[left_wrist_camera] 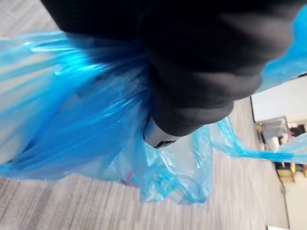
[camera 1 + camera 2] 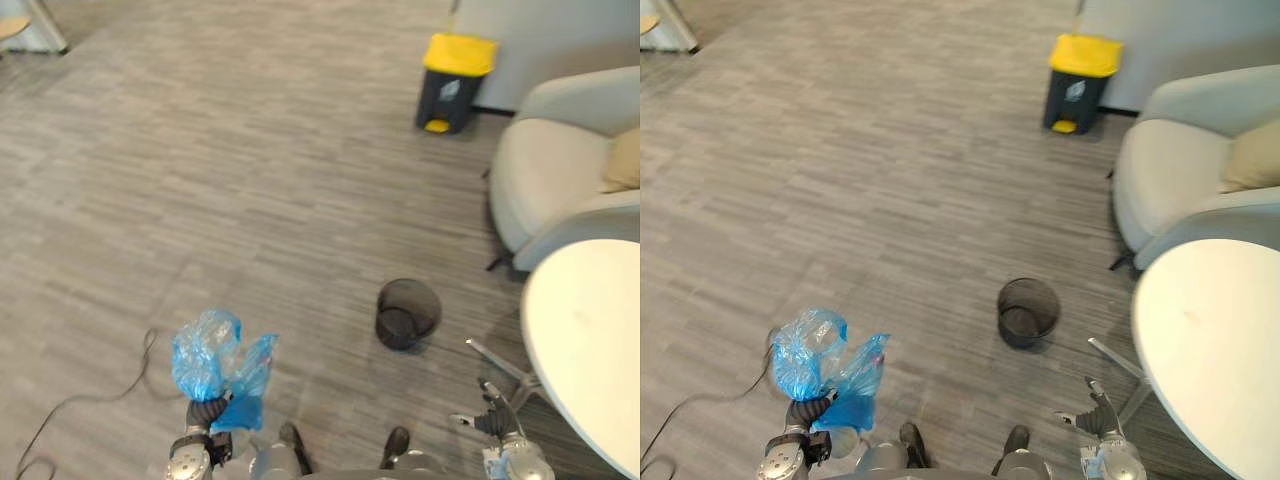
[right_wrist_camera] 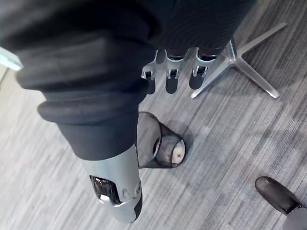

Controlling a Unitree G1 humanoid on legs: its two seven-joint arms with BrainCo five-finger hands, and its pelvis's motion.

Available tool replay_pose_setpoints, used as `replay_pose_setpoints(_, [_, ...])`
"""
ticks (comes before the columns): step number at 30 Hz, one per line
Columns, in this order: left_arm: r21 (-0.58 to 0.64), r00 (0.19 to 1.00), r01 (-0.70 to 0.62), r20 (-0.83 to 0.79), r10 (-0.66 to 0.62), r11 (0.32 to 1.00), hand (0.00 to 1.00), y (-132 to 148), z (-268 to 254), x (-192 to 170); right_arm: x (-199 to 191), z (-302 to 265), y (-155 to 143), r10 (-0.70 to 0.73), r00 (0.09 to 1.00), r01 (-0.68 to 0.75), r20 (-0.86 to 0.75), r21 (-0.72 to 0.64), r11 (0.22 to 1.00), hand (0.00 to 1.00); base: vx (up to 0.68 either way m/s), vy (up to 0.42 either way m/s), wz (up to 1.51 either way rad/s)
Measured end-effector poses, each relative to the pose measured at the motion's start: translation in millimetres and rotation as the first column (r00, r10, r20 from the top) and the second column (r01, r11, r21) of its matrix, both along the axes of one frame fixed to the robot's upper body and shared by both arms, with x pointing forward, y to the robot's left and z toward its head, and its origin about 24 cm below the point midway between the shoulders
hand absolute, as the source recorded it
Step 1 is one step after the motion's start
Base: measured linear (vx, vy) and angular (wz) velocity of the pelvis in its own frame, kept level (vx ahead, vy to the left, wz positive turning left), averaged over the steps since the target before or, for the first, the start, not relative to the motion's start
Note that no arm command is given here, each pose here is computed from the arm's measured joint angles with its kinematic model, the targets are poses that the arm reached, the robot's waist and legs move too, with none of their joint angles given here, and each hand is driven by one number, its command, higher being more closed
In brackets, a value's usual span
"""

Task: Gather rubbish on tea table into small bin, then transfer packed bag to large trash can.

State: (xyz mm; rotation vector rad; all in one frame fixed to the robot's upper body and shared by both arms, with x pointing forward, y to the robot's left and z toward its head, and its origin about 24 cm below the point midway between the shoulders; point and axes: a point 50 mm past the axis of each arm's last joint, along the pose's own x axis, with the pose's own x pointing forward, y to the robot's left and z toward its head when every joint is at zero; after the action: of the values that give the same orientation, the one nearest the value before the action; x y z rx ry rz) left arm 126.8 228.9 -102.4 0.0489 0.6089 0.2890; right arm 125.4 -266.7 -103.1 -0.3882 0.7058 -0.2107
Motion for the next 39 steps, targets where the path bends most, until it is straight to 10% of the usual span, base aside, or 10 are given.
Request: replay_pose_setpoints(39, [0.081, 0.986, 0.145, 0.073, -0.151, 0.986, 1.0, -8, 18, 32, 15, -11, 36, -0.015, 1.0, 0.015, -0.005, 0.069, 0.998, 0.0, 0.52, 0.032, -0.38])
